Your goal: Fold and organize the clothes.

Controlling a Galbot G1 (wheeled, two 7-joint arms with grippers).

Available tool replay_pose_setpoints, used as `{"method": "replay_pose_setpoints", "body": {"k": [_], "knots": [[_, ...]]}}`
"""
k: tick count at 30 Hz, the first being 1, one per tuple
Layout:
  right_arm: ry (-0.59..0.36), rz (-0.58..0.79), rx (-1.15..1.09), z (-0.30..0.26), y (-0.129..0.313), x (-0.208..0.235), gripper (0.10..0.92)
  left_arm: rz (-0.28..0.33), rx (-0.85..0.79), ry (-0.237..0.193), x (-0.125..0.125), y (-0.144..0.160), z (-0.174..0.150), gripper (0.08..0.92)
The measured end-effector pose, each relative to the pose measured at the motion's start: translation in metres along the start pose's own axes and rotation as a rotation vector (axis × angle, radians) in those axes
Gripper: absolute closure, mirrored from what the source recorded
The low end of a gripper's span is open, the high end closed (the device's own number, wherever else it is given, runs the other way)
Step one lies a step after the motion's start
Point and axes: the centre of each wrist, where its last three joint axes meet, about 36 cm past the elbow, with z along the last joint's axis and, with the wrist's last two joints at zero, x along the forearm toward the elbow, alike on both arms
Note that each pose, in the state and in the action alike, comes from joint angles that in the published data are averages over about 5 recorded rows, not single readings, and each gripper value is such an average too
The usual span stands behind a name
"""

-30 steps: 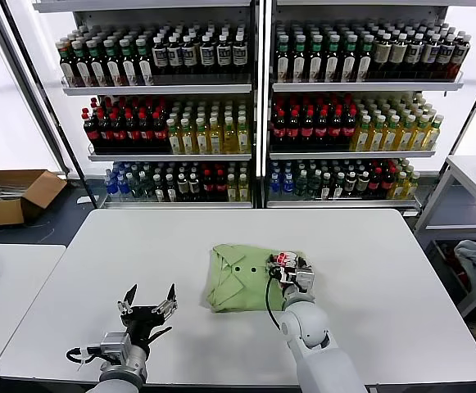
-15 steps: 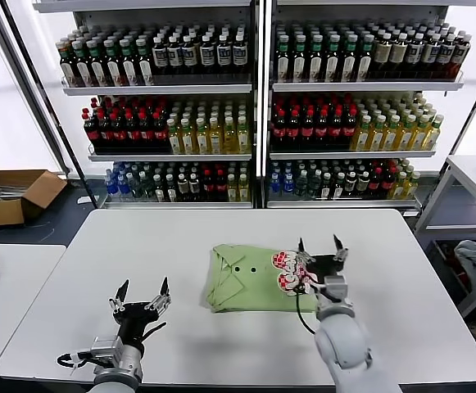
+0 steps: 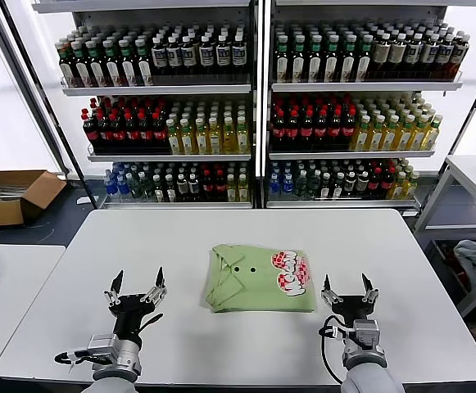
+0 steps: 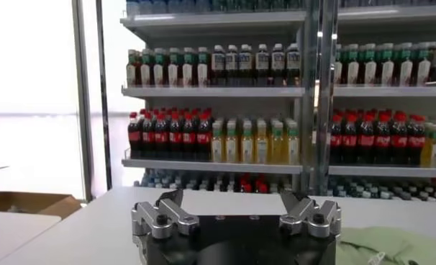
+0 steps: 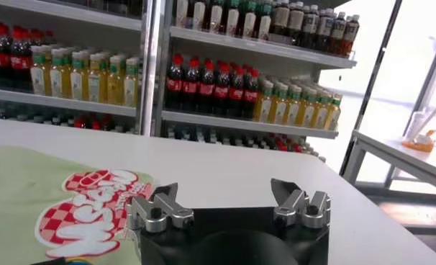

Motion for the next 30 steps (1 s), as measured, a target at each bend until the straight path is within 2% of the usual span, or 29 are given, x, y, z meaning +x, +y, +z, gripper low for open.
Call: {"method": "replay_pose_setpoints", "body": {"k": [12, 30], "knots": [[0.03, 0.006, -0.013, 0.008, -0.002, 0.018, 0.2, -0.002, 0.008, -0.041, -0.002, 0.002, -0.001, 0.177], [0.033, -0.005, -0.002, 0.01, -0.006, 0.028, 0.2, 0.022, -0.028, -0.053, 0.001, 0.001, 0.002, 0.177]]}}
